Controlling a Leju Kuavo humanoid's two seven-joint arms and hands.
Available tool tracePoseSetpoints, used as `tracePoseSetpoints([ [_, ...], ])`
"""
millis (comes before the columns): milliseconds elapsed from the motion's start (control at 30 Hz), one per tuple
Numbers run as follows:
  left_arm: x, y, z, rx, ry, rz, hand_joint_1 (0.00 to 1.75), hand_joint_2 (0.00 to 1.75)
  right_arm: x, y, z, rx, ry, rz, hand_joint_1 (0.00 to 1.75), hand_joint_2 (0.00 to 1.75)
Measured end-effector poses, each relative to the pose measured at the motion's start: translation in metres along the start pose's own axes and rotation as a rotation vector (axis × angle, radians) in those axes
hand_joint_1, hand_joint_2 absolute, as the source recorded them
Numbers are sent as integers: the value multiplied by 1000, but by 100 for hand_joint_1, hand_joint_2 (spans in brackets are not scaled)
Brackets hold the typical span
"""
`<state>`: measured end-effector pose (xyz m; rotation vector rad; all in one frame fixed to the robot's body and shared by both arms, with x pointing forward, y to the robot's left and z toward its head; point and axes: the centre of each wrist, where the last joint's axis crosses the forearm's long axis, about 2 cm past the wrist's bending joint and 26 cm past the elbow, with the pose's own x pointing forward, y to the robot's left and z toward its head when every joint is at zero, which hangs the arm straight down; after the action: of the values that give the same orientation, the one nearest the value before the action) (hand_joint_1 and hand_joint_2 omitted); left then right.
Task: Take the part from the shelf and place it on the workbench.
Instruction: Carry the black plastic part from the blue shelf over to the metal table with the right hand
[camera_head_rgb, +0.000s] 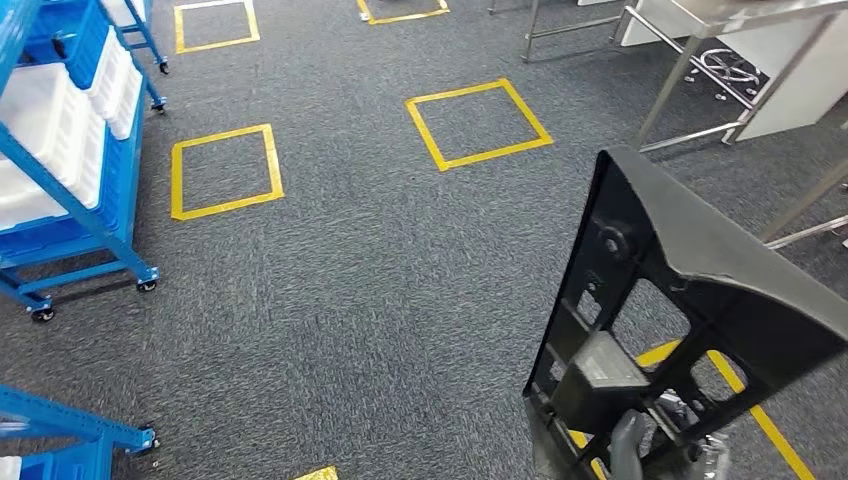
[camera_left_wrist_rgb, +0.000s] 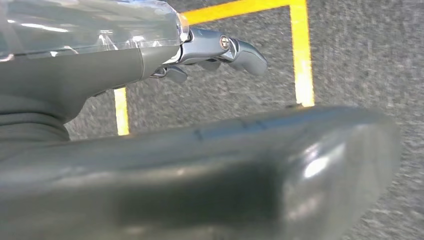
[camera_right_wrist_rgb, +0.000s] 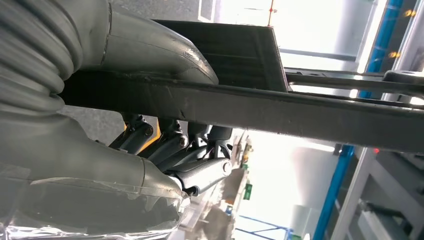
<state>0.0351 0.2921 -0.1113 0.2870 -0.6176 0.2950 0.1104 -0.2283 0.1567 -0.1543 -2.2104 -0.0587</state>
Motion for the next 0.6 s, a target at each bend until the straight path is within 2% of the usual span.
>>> tracePoseSetpoints([
  [200, -2, -3, 2, -6, -5, -7, 0, 0, -3, 13, 0, 8, 12, -29, 175, 175],
  [600, -2, -10, 5, -8, -3, -16, 0, 0, -4, 15, 4, 12, 28, -24, 175, 175],
])
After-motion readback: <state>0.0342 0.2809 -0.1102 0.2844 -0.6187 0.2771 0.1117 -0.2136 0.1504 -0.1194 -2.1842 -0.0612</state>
